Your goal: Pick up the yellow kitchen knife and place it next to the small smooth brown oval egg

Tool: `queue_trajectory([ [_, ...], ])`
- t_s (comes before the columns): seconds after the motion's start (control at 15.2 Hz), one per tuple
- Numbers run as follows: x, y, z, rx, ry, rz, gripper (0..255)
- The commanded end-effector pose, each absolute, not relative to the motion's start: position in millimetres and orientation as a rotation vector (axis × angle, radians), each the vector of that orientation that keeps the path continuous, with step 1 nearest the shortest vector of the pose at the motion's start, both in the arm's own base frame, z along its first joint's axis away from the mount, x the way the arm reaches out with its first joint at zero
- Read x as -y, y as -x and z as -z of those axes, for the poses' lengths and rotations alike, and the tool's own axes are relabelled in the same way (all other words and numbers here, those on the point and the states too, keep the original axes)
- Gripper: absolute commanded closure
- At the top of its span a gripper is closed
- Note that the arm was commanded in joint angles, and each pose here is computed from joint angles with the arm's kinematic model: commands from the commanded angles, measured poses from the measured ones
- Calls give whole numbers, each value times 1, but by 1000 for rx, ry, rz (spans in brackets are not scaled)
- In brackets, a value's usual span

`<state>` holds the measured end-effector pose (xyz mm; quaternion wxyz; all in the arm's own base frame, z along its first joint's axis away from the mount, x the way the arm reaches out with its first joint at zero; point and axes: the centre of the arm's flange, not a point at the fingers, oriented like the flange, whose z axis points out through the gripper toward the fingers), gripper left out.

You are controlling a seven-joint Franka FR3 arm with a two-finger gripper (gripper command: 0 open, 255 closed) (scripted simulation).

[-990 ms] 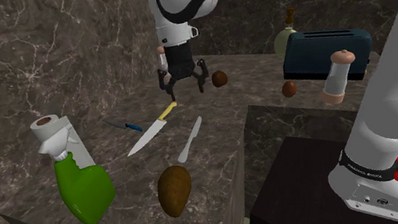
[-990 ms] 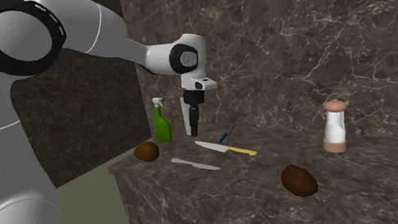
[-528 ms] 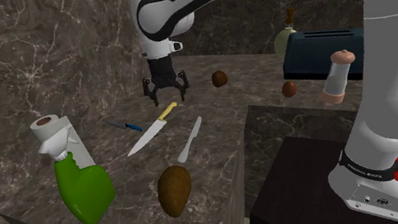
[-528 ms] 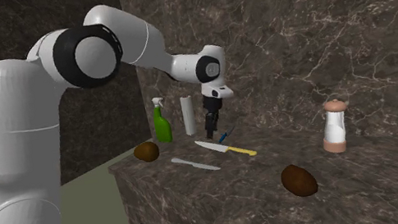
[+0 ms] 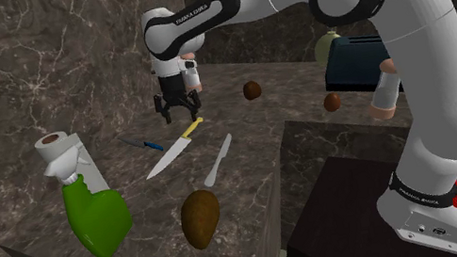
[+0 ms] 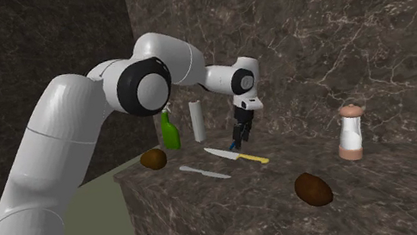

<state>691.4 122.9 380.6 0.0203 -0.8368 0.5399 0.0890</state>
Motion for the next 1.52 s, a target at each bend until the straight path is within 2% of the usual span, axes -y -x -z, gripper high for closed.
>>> queue_trajectory([
  [0.0, -121, -696, -371, -1700, 2578, -277, 0],
  [0.4, -125, -692, -337, -1700, 2578, -277, 0],
  [0.92, -125, -692, -337, -1700, 2578, -277, 0],
  [0.99, -125, -692, -337, -1700, 2578, -277, 255],
  [1.45, -125, -692, -337, -1700, 2578, -277, 255],
])
